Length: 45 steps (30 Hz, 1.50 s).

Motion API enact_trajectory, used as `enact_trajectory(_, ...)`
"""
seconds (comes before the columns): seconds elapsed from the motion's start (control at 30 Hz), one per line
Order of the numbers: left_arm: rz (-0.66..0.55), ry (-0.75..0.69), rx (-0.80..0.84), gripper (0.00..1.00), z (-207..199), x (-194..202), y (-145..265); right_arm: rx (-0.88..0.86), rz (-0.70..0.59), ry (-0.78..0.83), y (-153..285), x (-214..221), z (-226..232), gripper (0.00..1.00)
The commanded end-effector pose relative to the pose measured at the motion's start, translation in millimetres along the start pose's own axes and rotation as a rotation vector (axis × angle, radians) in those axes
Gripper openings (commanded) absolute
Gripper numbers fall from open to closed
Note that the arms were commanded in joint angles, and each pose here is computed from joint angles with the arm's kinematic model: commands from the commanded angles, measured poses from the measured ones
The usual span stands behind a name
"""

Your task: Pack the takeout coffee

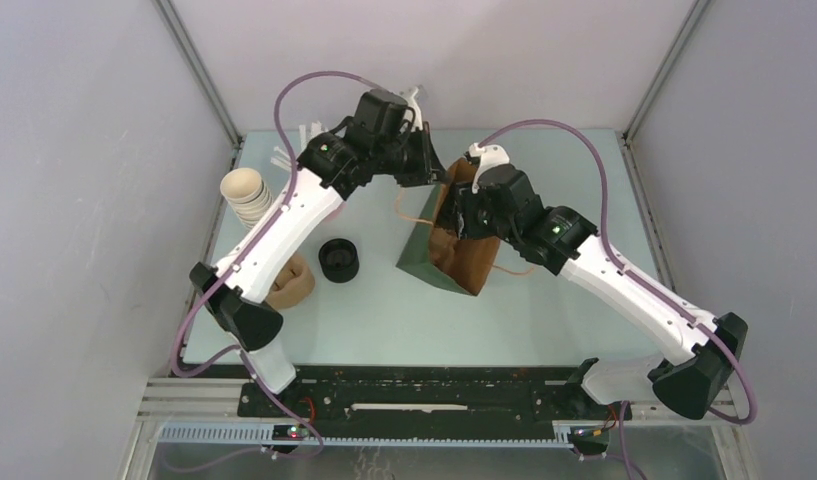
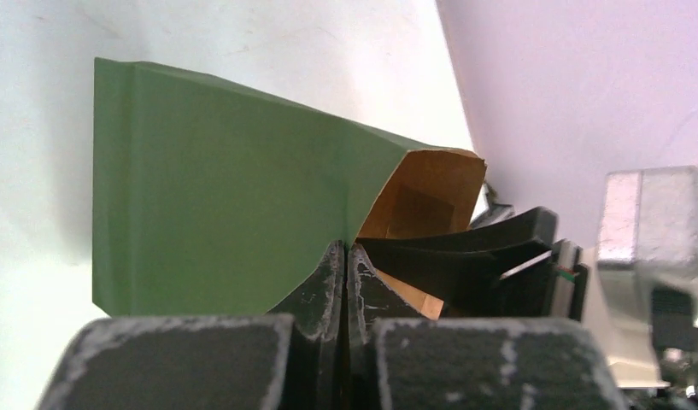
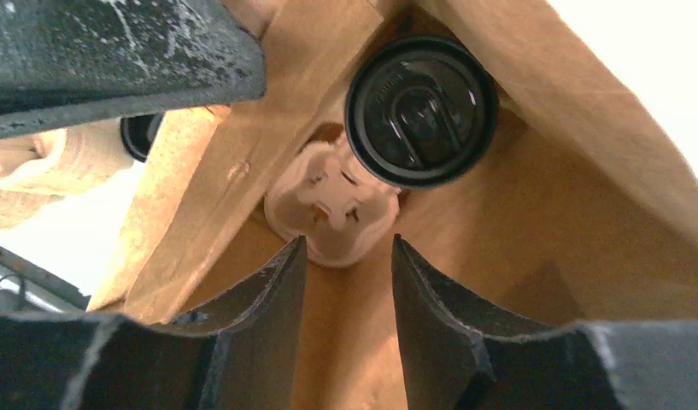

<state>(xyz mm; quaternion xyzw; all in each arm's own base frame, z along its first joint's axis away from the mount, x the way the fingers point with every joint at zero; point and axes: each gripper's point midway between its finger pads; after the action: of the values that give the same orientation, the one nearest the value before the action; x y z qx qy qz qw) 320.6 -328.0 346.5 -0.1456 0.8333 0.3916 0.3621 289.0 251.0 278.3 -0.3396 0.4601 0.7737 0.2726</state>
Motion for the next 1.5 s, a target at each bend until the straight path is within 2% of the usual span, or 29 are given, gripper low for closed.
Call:
enact_trajectory(0.0,-0.044,0.103,0.173,0.00,-31.7,-4.1,-2.8,0.000,-0.110,-0.001,-7.6,-14.6,-1.2,0.48)
enact_trajectory(0.27,-0.013,0.236,0.220,0.00,-23.2,7.7,-15.3,0.150,-0.067,0.019,-39.9,10.7,-31.7,0.50)
enact_trajectory(0.5,-0.064,0.282,0.264,0.00,-26.6,3.9,-11.3,0.279,-0.009,-0.029,-39.0,31.9,-56.8,0.43)
enact_trajectory(0.6,-0.079,0.296,0.275,0.00,-28.7,1.1,-10.0,0.267,-0.002,-0.055,-44.4,30.2,-60.5,0.43)
enact_trajectory(0.87,-0.108,0.372,0.291,0.00,-20.6,5.1,-11.6,0.290,0.011,-0.146,-65.9,21.1,-63.5,0.35)
enact_trajectory(1.13,-0.101,0.396,0.290,0.00,-12.5,6.1,-15.1,0.389,0.028,-0.140,-61.2,25.2,-86.8,0.38)
enact_trajectory(1.47,-0.101,0.405,0.285,0.00,-5.1,7.3,-15.4,0.378,0.104,-0.123,-78.5,46.7,-86.9,0.37)
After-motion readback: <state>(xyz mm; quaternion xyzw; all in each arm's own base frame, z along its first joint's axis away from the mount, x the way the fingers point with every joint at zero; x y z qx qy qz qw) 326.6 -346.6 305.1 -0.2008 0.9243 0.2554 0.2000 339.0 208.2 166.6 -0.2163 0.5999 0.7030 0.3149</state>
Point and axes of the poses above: each gripper's point midway between its finger pads, its own y axis back along the fingers, its own z axis along the line the jaws close on, x = y × z, and after that the axes turned 11 degrees about -y, right-handed
